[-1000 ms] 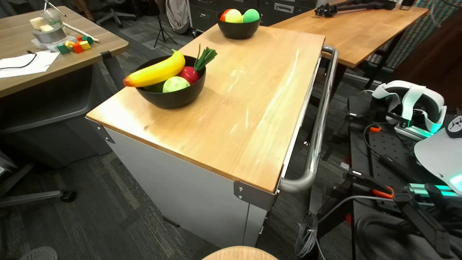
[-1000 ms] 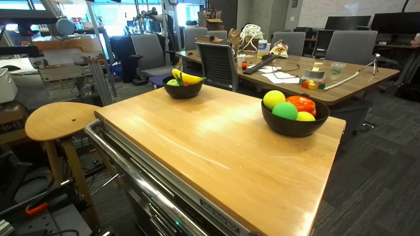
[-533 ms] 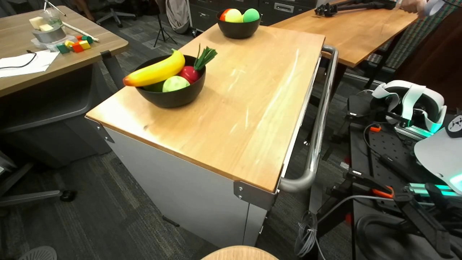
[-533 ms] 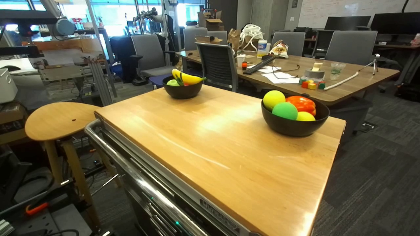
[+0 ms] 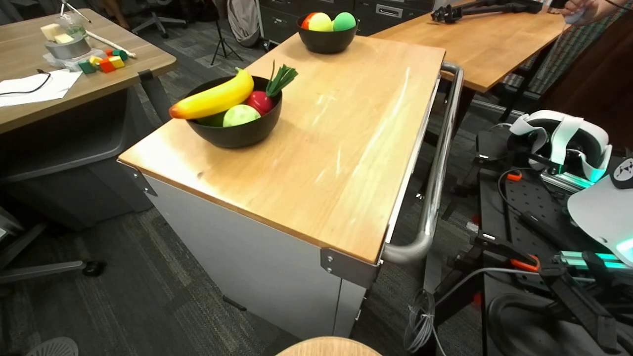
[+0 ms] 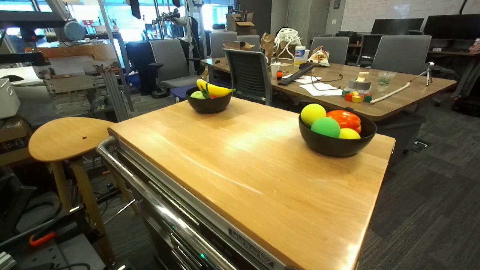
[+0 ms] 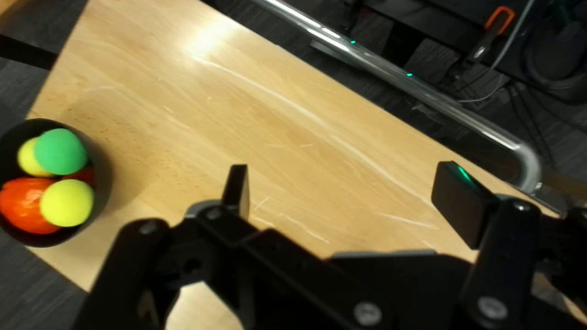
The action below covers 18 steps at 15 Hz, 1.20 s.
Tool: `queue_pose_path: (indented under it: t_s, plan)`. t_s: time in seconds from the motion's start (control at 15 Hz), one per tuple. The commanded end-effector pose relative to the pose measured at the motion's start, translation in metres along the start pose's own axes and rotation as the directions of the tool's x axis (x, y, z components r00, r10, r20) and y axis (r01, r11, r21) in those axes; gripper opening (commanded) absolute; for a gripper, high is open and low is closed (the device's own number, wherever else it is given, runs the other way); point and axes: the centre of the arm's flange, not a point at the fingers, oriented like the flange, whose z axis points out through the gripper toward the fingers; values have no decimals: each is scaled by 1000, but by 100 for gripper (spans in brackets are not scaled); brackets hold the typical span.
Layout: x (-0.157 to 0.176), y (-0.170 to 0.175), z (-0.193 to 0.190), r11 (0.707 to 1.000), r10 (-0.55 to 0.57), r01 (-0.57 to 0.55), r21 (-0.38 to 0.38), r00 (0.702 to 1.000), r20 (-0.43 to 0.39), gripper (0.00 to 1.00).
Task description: Take the fruits and vegetables out of the bowls and put them on the table
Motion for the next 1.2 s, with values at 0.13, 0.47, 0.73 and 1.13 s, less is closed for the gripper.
queue_pose_path:
  t_s: [0.13, 0.47, 0.73, 1.13]
  plan:
    - [-36, -25, -20, 954, -190, 208, 216, 977, -99, 100]
    - [-36, -29, -40, 952, -227, 256, 169, 958, -174, 100]
    - [-43, -28, -48, 951, -237, 269, 156, 952, -196, 100]
    - [-16, -18, -51, 957, -21, 133, 256, 916, -400, 100]
